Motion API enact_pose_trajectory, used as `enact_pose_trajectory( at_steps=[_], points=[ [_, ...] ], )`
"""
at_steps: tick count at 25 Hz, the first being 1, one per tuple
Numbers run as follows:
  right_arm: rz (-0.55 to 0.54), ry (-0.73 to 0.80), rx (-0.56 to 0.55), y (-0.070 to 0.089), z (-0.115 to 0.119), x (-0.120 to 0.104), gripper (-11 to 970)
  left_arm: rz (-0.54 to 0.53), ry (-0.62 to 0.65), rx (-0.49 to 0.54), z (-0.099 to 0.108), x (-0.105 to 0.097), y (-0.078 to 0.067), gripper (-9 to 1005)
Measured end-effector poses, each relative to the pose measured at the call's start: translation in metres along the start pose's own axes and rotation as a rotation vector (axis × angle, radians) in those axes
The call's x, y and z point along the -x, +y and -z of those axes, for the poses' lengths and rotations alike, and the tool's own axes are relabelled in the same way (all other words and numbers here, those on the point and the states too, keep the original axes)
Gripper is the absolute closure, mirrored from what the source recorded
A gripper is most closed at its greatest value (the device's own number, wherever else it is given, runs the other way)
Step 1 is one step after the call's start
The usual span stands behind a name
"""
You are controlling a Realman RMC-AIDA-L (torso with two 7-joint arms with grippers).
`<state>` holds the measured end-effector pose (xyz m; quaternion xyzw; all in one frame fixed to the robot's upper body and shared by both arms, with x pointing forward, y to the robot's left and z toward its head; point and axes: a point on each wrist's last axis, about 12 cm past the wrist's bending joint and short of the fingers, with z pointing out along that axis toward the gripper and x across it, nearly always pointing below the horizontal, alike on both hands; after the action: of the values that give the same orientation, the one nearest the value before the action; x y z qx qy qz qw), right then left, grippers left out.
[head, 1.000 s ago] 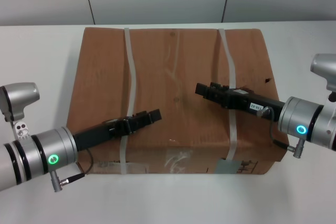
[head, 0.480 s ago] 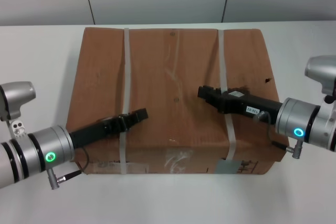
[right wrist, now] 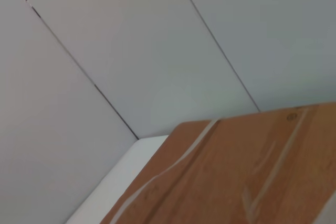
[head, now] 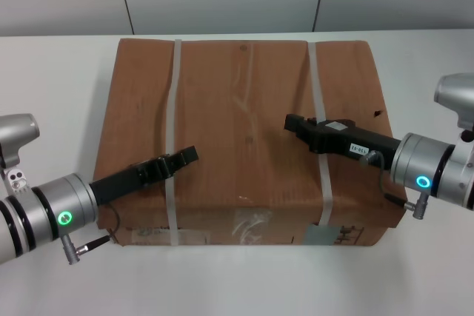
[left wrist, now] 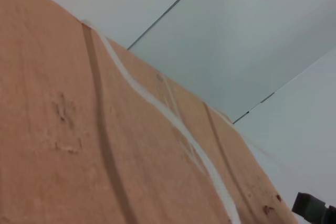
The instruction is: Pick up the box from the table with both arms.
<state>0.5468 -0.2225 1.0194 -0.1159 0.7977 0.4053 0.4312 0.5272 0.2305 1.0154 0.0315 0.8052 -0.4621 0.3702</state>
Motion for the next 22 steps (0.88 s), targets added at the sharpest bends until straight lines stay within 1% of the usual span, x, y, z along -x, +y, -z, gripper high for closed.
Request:
enact_pose_trajectory(
  at_steps=[5, 8, 11, 16, 22],
  points=[
    [0.004, -0.008, -0.002, 0.0, 0.001, 0.0, 938, -0.004, -0.007, -0.008, 0.001, -0.001, -0.001, 947],
    [0.02, -0.02, 0.009, 0.001, 0.002, 0.003, 936, 0.007, -0.032, -0.017, 0.005, -0.001, -0.001, 946],
    [0.044, -0.048, 0.024, 0.003, 0.005, 0.008, 935, -0.002, -0.069, -0.067, 0.008, 0.003, -0.006, 945],
    [0.084, -0.096, 0.082, 0.012, 0.009, 0.018, 932, -0.05, -0.124, -0.161, 0.012, 0.01, -0.019, 946],
    [0.113, -0.113, 0.108, 0.015, 0.01, 0.023, 936, -0.069, -0.146, -0.18, 0.015, 0.013, -0.024, 949]
  ],
)
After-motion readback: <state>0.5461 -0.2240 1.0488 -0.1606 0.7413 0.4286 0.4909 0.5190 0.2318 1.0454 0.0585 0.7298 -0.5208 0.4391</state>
